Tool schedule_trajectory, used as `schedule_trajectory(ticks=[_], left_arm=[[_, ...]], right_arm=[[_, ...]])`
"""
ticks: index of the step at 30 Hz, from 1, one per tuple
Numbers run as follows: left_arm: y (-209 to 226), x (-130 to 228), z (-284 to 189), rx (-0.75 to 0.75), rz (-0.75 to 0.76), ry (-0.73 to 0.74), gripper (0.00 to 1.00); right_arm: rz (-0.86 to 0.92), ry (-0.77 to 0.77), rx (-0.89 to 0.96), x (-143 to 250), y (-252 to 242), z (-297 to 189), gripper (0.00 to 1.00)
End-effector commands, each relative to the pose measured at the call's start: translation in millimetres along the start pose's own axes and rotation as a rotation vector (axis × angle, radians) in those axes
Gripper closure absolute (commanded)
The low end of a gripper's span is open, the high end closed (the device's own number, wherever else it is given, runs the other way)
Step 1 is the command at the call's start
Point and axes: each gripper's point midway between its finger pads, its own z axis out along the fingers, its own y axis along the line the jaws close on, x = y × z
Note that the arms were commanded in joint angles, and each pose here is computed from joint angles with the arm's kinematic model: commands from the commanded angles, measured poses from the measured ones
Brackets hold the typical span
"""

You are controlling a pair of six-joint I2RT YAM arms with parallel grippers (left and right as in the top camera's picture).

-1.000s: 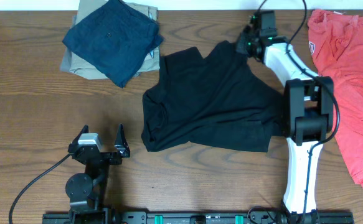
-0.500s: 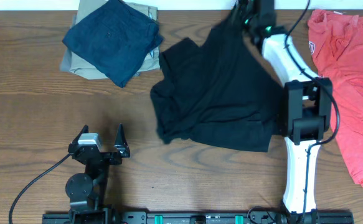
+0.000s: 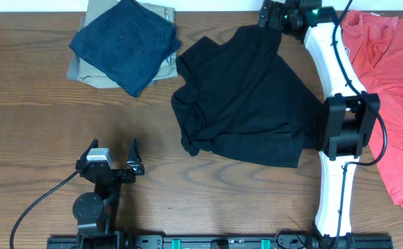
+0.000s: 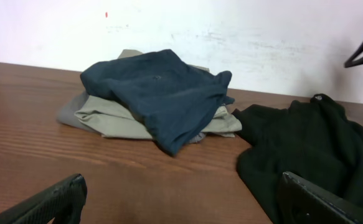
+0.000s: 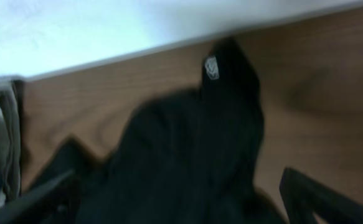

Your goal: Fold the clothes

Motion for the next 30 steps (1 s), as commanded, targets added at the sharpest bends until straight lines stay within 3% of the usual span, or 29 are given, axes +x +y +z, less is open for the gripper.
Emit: schedule_trajectory(ticks=[1,6,12,19,30], left_arm=[[0,15,1,0.008,0.012,0.043,0.02],[0,15,1,0.008,0.012,0.043,0.02],[0,15,1,0.008,0.012,0.043,0.02],[0,15,1,0.008,0.012,0.043,0.02],[0,15,1,0.008,0.012,0.043,0.02]], right_arm=[[-0.016,-0.009,0.002,-14,7,-40,0.01],[-0.005,0.112,0.082,13,-2,-89,0.01],[0.030,0.154,0.113,27,0,-154,0.01],[0.165,0.204,0.468,67,-44,-232,0.01],[0.164,0.262,0.472,108,-30,-265,0.01]])
